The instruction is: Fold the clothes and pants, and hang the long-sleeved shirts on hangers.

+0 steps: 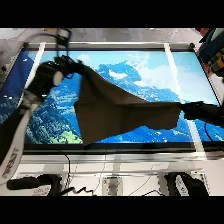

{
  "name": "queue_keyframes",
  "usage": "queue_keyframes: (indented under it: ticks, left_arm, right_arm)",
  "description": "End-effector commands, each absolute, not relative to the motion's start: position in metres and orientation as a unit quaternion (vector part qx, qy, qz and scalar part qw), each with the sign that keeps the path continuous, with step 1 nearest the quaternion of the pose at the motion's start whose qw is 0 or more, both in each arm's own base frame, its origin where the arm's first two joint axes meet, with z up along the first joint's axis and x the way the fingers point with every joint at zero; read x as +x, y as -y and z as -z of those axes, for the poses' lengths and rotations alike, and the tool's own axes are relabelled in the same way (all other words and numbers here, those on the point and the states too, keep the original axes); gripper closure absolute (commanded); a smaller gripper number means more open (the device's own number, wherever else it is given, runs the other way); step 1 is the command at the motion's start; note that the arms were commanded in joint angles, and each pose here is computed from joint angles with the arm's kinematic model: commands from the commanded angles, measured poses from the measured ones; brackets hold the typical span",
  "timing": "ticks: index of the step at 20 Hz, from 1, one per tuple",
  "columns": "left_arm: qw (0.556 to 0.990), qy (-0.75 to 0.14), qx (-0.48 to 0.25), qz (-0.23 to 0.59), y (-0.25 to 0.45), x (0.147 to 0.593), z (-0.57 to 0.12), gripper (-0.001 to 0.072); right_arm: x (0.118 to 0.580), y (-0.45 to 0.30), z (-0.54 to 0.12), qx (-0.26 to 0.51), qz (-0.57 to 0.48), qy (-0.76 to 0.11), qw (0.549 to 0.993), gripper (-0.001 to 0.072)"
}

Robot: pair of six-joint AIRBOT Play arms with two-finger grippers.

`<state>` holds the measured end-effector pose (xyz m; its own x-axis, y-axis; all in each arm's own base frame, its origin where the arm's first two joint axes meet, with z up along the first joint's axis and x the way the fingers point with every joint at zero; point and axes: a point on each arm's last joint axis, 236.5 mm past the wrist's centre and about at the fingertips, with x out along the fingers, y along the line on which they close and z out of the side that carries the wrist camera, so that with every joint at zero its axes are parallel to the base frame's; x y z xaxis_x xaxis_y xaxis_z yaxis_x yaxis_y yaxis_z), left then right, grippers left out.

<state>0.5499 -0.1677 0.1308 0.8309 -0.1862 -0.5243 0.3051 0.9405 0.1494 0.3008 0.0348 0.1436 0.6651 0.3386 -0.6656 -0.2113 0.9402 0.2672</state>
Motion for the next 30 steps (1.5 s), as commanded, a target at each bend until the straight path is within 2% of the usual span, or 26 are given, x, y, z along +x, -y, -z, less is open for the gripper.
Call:
queue_keyframes:
  ticks: [1, 2, 3, 4, 6, 7, 11, 16, 19, 21, 24, 25, 26, 27, 30]
  left_arm:
    - [0.926, -0.331, 0.126, 0.132, 0.175, 0.543, -0.076, 0.0029]
    - [0.917, -0.355, 0.142, 0.117, 0.16, 0.532, -0.076, 0.0078]
    - [0.904, -0.385, 0.155, 0.1, 0.143, 0.519, -0.075, 0.0184]
    - [0.886, -0.425, 0.162, 0.084, 0.125, 0.5, -0.072, 0.0242]
    - [0.833, -0.514, 0.189, 0.073, 0.096, 0.456, -0.059, 0.0242]
    - [0.811, -0.552, 0.18, 0.077, 0.09, 0.435, -0.048, 0.0242]
    - [0.754, -0.631, 0.066, 0.169, 0.132, 0.366, 0.008, 0.0242]
    - [0.743, -0.643, -0.006, 0.188, 0.144, 0.306, 0.048, 0.0243]
    - [0.714, -0.667, -0.041, 0.21, 0.155, 0.266, 0.072, 0.0246]
    - [0.704, -0.671, -0.074, 0.221, 0.166, 0.253, 0.084, 0.0246]
    - [0.713, -0.661, -0.107, 0.209, 0.17, 0.252, 0.096, 0.0247]
    - [0.714, -0.659, -0.113, 0.206, 0.171, 0.252, 0.099, 0.0257]
    - [0.715, -0.659, -0.115, 0.203, 0.17, 0.251, 0.102, 0.0325]
    - [0.717, -0.658, -0.116, 0.2, 0.169, 0.251, 0.105, 0.0353]
    - [0.721, -0.652, -0.128, 0.196, 0.171, 0.254, 0.105, 0.0353]
  right_arm:
    - [0.315, -0.027, -0.095, 0.112, -0.14, -0.425, 0.887, 0.07]
    - [0.322, -0.02, -0.09, 0.109, -0.129, -0.424, 0.89, 0.07]
    - [0.329, -0.011, -0.085, 0.102, -0.115, -0.424, 0.893, 0.07]
    - [0.335, -0.004, -0.08, 0.097, -0.104, -0.424, 0.894, 0.07]
    - [0.338, 0.002, -0.071, 0.092, -0.096, -0.433, 0.892, 0.07]
    - [0.339, 0.002, -0.068, 0.093, -0.096, -0.436, 0.89, 0.07]
    - [0.338, 0.002, -0.067, 0.093, -0.096, -0.437, 0.889, 0.07]
    - [0.338, 0.002, -0.067, 0.093, -0.096, -0.438, 0.889, 0.07]
    - [0.337, 0.001, -0.066, 0.094, -0.098, -0.441, 0.887, 0.07]
    - [0.335, 0.0, -0.065, 0.095, -0.101, -0.445, 0.885, 0.07]
    - [0.331, -0.003, -0.063, 0.096, -0.106, -0.452, 0.881, 0.07]
    - [0.331, -0.003, -0.063, 0.096, -0.106, -0.453, 0.88, 0.07]
    - [0.331, -0.003, -0.063, 0.096, -0.106, -0.452, 0.88, 0.07]
    - [0.331, -0.003, -0.063, 0.096, -0.106, -0.452, 0.88, 0.07]
    - [0.331, -0.003, -0.063, 0.096, -0.106, -0.452, 0.88, 0.07]
